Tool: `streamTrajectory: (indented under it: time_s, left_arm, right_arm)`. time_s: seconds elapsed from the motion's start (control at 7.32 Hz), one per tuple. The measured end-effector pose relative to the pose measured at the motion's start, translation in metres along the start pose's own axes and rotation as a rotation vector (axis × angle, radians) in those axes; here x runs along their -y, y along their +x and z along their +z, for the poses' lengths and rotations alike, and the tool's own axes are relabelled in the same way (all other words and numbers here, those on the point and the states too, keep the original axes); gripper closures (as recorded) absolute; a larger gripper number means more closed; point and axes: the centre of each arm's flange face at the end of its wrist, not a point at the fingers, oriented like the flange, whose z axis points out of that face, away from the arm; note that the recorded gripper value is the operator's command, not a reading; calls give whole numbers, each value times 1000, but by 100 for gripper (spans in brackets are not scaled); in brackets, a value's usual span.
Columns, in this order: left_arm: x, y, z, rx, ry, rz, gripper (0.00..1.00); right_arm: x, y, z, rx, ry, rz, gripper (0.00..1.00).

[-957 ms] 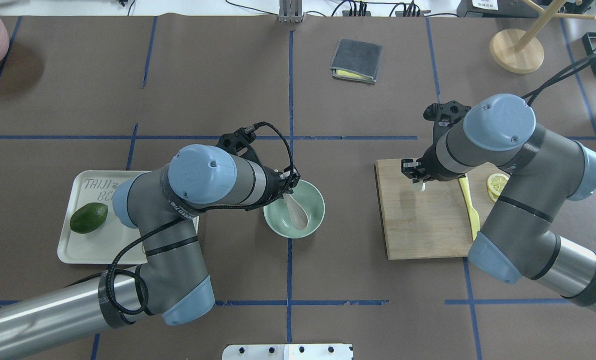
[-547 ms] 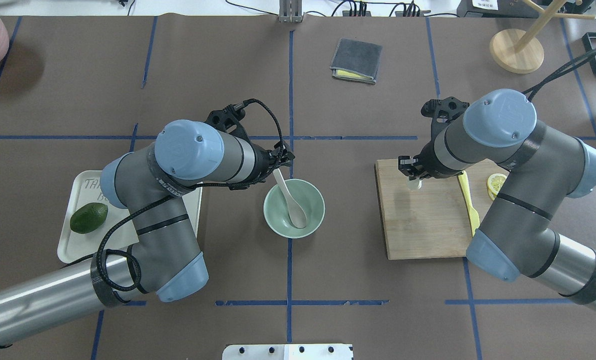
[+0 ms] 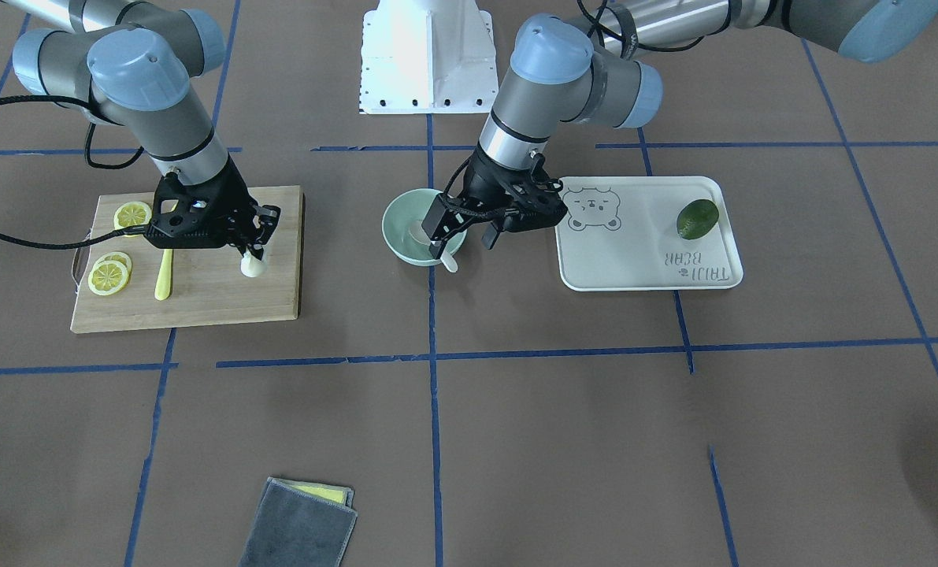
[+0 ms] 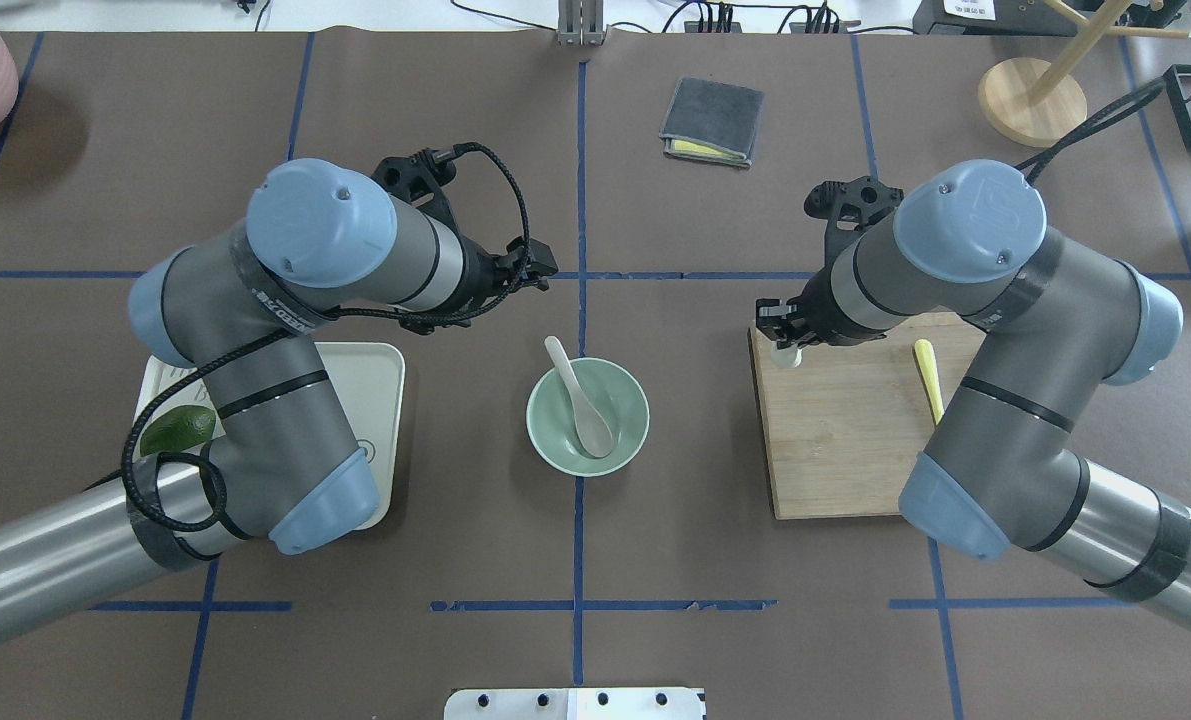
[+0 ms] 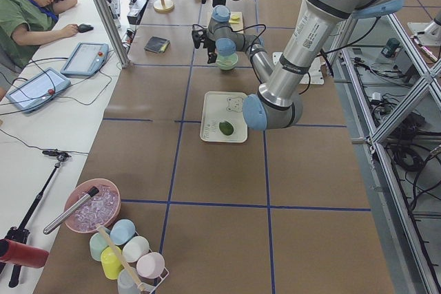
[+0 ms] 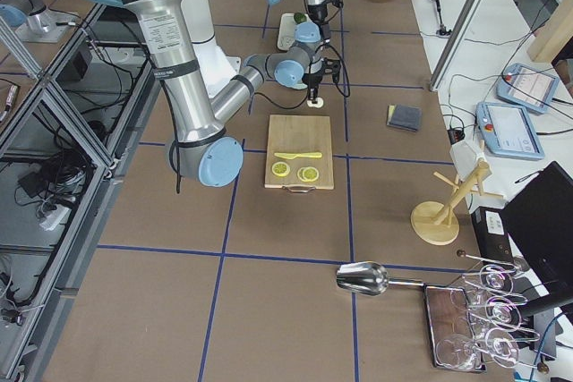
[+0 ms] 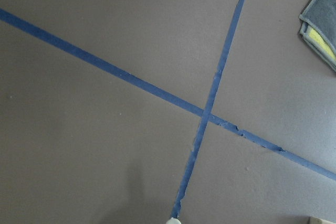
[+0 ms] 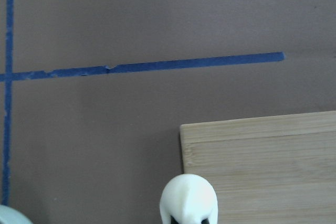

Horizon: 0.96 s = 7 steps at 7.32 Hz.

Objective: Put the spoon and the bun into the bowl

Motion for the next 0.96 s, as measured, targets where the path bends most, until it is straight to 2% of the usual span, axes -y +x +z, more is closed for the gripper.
streamTrajectory:
  time_s: [0.41, 0.55, 0.68, 0.82, 0.96]
  left_arm:
    - [49, -55, -52, 73, 64, 183, 0]
    - [66, -76, -63, 93, 85, 220, 0]
    - [85, -98, -75, 113, 95, 259, 0]
    - [105, -122, -88, 131, 95, 293, 0]
    - [127, -148, -101, 157, 102, 331, 0]
  right_arm:
    - [-42, -79, -5, 86, -24, 45, 91]
    - [-63, -100, 0, 96, -19, 50, 79]
    - [-82, -118, 6, 103, -13, 47, 55]
    - [-92, -131, 10, 107, -9, 42, 12]
    - [-94, -141, 14, 107, -8, 41, 0]
